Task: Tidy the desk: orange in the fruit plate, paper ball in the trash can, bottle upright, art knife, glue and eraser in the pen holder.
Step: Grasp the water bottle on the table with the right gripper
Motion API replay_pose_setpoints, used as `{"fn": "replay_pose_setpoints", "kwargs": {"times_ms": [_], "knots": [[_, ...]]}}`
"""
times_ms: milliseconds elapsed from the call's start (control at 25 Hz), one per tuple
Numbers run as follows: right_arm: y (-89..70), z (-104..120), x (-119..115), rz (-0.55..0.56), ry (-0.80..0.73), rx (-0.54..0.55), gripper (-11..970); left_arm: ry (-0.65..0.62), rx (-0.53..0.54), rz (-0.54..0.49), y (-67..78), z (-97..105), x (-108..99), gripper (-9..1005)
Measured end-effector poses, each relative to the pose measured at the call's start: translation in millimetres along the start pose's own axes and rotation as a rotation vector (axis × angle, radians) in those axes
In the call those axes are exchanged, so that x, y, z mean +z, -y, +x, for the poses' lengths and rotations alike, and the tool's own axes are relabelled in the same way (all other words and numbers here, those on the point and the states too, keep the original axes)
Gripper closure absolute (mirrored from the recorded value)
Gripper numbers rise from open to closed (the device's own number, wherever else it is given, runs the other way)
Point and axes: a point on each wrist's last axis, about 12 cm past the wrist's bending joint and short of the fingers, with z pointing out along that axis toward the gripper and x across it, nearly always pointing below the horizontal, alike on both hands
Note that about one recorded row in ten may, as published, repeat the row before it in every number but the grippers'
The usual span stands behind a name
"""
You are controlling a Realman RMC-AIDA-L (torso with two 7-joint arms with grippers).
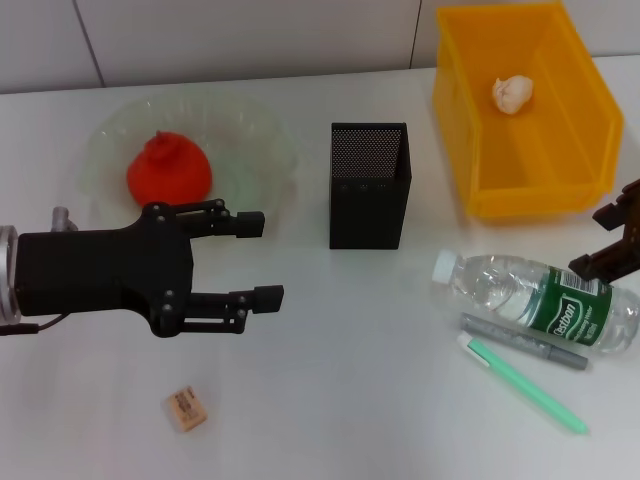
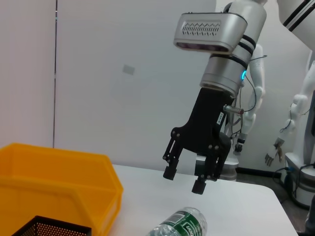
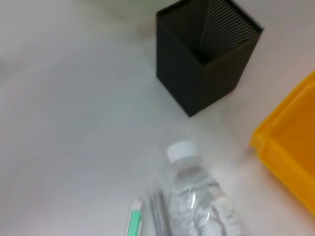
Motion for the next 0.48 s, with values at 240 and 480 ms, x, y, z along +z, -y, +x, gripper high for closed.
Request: {"fn": "replay_pose_setpoints", "kwargs": {"times_ms": [240,480], "knots": [[0.2,3,8,-0.005,-0.043,-0.065,287,-0.002,0.001,0.005,0.4,0,1,205],[2.9,0,16,0.014,-0.051,-0.096,288,-0.004,-0.003,0.011,1.5,2,2,205]]}}
